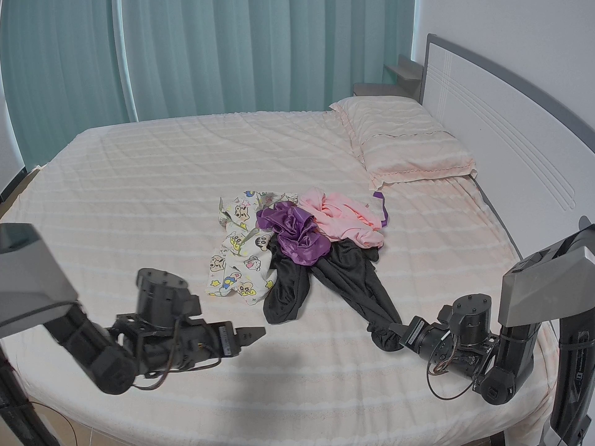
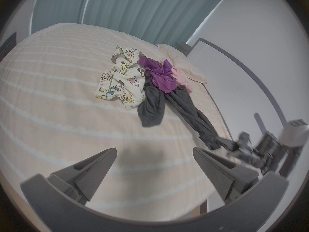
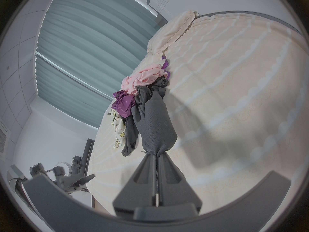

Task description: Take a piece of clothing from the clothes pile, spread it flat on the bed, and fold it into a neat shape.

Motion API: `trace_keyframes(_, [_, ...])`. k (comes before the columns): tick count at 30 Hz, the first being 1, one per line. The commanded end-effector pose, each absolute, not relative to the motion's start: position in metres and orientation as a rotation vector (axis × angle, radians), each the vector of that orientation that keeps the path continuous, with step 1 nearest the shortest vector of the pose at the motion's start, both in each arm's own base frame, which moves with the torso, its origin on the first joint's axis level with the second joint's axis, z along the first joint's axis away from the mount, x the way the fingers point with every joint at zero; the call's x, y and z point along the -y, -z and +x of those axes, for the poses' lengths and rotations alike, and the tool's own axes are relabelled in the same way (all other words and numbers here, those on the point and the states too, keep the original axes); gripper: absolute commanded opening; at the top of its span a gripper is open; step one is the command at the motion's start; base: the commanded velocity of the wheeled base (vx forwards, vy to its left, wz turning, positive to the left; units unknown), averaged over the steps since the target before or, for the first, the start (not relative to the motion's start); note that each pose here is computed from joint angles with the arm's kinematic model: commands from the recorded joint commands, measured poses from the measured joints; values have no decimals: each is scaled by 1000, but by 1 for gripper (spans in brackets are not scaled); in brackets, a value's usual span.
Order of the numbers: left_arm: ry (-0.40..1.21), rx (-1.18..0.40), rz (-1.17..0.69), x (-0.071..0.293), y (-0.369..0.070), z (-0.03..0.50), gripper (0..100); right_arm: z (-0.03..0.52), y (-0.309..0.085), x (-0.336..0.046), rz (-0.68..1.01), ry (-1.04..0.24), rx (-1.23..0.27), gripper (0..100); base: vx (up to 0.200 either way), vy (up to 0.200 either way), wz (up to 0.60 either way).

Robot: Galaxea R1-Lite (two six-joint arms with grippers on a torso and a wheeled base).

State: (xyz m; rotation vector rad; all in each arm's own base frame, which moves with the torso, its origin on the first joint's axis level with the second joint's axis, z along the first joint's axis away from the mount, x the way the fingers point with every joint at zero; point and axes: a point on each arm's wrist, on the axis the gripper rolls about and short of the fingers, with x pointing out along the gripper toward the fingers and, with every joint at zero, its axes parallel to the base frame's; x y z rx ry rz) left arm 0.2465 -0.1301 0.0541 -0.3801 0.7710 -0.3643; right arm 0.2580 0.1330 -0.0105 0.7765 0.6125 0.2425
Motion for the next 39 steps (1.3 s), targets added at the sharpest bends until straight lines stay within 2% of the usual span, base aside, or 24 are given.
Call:
trace_keyframes(1, [252, -793, -393, 177, 9, 292, 100, 259, 9, -133, 778, -245, -600, 0, 0, 0, 0])
trace_keyframes(11, [243, -743, -397, 202, 36, 330, 100, 258, 9, -133, 777, -248, -599, 0, 0, 0, 0])
trace_keyframes(14, [193, -690, -382, 212, 40, 347, 100, 258, 9, -133, 775, -247, -598, 0, 0, 0, 0])
trace_keyframes(19, [170, -705, -369, 217, 52, 356, 100, 258, 8, -134, 775, -249, -597, 0, 0, 0, 0])
trace_keyframes(30, [163, -597, -402, 232, 37, 381, 100, 258, 9, -134, 775, -248, -598, 0, 0, 0, 0])
trace_keyframes(31, [160, -599, -400, 232, 38, 380, 0, 258, 9, -134, 776, -247, -600, 0, 0, 0, 0])
trace_keyframes(38, [99, -625, -367, 223, 44, 365, 0, 254, 10, -137, 768, -260, -614, 0, 0, 0, 0])
trace_keyframes(39, [95, -606, -391, 221, 29, 359, 0, 250, 10, -141, 762, -271, -628, 0, 0, 0, 0])
